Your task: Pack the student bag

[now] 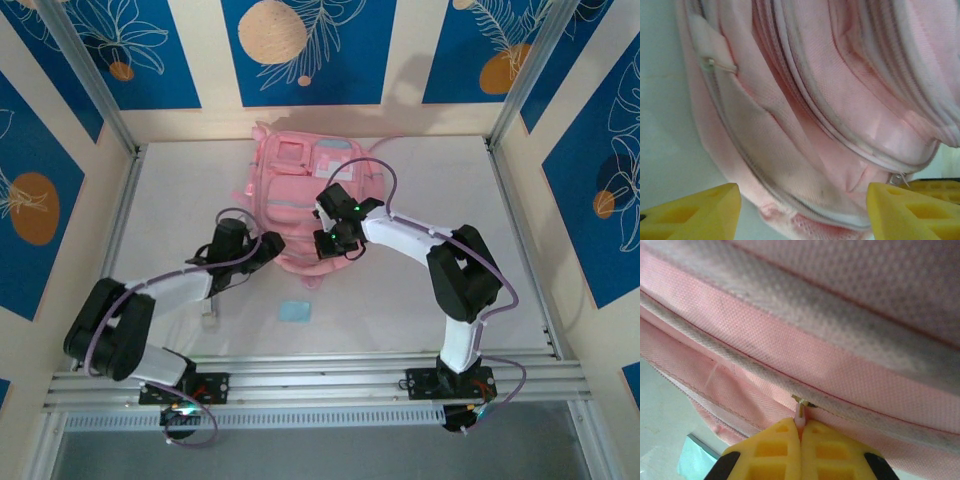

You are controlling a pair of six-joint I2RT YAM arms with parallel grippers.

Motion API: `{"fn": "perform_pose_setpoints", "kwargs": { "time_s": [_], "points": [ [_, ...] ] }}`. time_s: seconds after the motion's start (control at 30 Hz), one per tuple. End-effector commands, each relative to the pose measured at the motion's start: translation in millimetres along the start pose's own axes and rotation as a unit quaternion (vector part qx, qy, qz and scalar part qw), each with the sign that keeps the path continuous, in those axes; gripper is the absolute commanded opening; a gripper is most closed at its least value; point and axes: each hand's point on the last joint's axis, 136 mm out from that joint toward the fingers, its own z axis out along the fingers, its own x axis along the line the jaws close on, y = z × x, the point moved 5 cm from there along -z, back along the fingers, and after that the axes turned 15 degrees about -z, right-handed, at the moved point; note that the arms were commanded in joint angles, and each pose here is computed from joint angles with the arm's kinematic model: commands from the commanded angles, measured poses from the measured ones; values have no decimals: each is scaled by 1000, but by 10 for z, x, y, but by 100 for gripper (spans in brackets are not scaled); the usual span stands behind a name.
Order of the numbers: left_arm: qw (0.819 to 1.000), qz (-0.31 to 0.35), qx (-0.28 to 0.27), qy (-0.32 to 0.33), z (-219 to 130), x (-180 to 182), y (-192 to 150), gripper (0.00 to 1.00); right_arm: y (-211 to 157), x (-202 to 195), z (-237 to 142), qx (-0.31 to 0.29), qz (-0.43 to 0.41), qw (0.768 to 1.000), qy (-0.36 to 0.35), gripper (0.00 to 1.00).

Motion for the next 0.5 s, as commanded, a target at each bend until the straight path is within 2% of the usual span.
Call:
{"fn": "perform_pose_setpoints", "kwargs": {
  "time_s": [0.0, 0.03, 0.17, 0.3, 0.47],
  "points": [
    [999, -9, -31, -34, 188, -205, 84, 61, -145, 69, -38, 25, -8, 1000, 6, 0],
    [999, -6, -31, -37, 255, -212, 88, 53, -175, 51, -52, 30, -7, 1000, 0, 0],
    [999, -12, -33, -40, 404, -164, 125, 0, -301, -33, -134, 50, -17, 998, -27, 0],
    [999, 1, -31, -28, 364, -122, 157, 0, -454, -213, -240, 72, -35, 996, -49, 0],
    [1000, 29, -1, 0, 254, -16, 180, 0, -560, -617, -386, 74, -42, 991, -100, 0]
  ]
}}
